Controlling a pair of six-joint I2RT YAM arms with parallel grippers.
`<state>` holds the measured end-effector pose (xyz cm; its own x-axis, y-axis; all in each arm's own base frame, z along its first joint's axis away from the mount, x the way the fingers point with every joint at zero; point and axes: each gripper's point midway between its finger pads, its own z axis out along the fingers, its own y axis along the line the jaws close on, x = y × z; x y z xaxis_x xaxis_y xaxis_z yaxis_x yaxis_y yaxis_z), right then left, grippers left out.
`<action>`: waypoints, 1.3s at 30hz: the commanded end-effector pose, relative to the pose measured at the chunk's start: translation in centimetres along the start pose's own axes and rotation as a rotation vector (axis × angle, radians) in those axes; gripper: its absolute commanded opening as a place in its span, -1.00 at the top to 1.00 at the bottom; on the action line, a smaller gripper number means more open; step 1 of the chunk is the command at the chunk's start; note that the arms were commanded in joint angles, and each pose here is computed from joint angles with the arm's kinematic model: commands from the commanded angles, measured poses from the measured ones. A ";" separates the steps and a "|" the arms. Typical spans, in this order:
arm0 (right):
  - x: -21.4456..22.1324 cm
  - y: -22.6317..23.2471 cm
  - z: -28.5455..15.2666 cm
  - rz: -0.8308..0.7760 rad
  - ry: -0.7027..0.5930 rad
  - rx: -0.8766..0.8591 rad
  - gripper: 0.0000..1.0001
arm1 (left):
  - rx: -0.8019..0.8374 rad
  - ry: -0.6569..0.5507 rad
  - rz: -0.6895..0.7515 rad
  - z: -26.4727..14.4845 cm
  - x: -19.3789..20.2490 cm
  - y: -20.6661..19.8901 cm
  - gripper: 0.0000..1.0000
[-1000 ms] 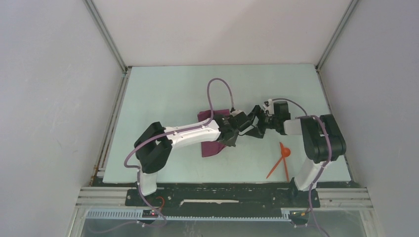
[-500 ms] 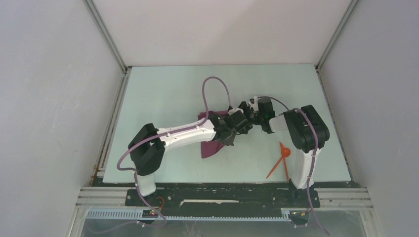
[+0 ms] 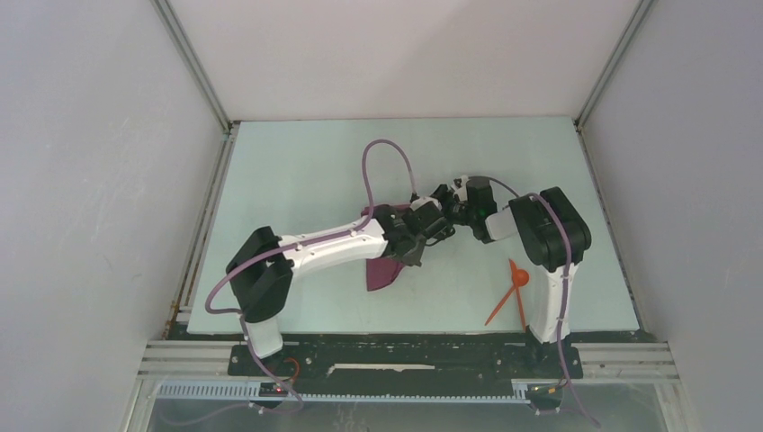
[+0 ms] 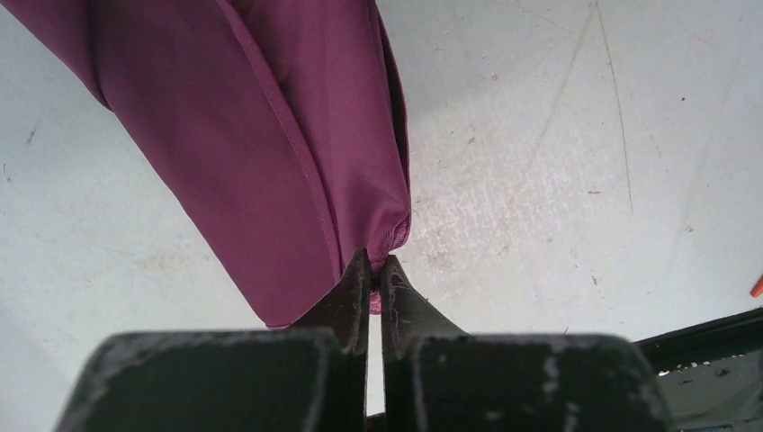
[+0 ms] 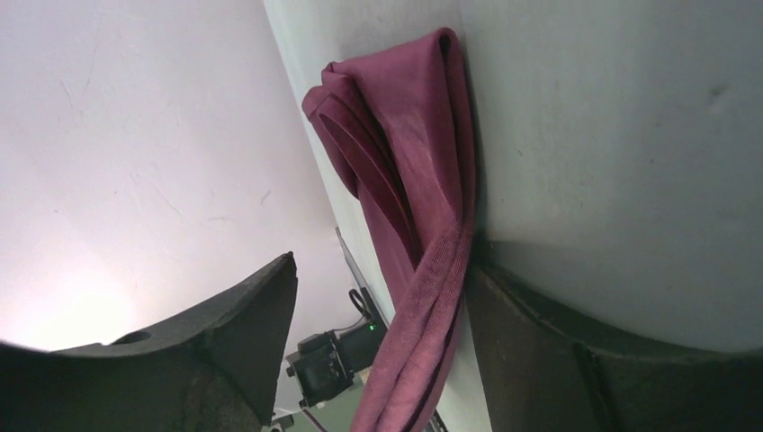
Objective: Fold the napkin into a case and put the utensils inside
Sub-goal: Pick up the 2/3-rectangle-folded napkin from the center of the board, then fold the 2/3-rectangle-folded napkin at the center of the board.
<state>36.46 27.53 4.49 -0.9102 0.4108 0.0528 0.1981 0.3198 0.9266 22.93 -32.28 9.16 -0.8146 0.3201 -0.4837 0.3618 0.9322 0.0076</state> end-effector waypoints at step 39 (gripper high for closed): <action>-1.9 -0.3 1.5 -0.221 -0.119 0.104 1.00 | 0.519 -0.180 -0.592 -3.8 -4.8 6.0 -0.35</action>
<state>37.88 27.64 1.69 -0.8960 0.4394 -0.0639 0.1365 0.4096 0.9020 24.50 -29.27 12.71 -0.8833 -0.0278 -0.4679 0.2195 0.8574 -0.4655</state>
